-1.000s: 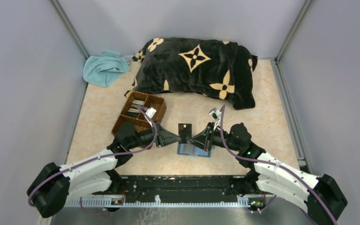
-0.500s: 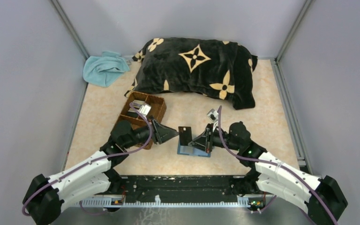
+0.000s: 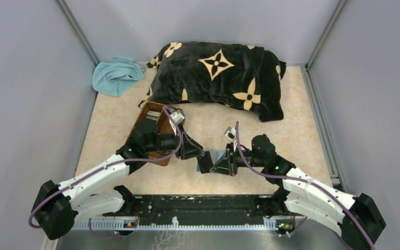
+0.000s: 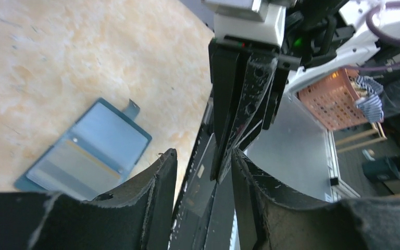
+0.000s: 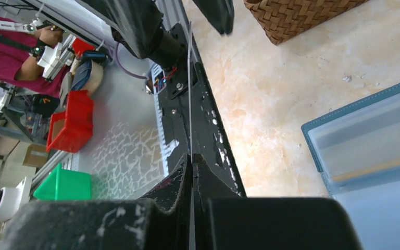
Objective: Take the credit cards out of the card holder
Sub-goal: Place the credit card in the storage box.
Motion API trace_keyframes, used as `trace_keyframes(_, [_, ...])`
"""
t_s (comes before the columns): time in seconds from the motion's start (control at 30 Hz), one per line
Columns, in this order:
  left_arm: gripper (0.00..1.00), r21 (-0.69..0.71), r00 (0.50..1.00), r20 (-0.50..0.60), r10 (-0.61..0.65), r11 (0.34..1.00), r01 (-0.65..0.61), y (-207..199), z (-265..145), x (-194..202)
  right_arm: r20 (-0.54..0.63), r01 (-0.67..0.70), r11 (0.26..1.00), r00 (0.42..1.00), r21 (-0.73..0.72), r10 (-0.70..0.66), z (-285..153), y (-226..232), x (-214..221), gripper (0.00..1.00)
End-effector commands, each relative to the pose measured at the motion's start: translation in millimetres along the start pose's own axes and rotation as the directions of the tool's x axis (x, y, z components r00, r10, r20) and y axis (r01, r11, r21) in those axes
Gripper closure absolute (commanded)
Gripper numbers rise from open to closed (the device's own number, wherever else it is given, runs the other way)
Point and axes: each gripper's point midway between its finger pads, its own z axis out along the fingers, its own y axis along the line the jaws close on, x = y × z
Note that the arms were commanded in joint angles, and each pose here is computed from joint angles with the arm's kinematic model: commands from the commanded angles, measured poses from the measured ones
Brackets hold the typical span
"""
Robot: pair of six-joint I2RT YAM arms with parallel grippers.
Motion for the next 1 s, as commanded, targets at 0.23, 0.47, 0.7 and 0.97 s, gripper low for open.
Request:
trace_keyframes(0.23, [0.66, 0.127, 0.995, -0.097, 0.019, 0.992, -0.006, -14, -6, 26, 0.053, 0.109, 0.992, 0.993, -0.056, -0.106, -2, 22, -30, 1.0])
trace_keyframes(0.47, [1.0, 0.162, 0.99, -0.143, 0.012, 0.987, 0.012, -16, -9, 40, 0.054, 0.101, 0.992, 0.994, -0.07, -0.097, 1, 22, -31, 1.0])
trace_keyframes(0.7, [1.0, -0.045, 0.998, -0.055, 0.001, 0.999, -0.004, 14, -8, 22, 0.064, 0.096, 0.995, 0.994, -0.03, -0.093, 0, 16, -33, 0.96])
trace_keyframes(0.97, [1.0, -0.342, 1.0, 0.02, -0.009, 0.94, 0.016, 62, -31, -2, 0.092, 0.071, 0.993, 0.993, 0.089, -0.08, 0, -6, -35, 0.63])
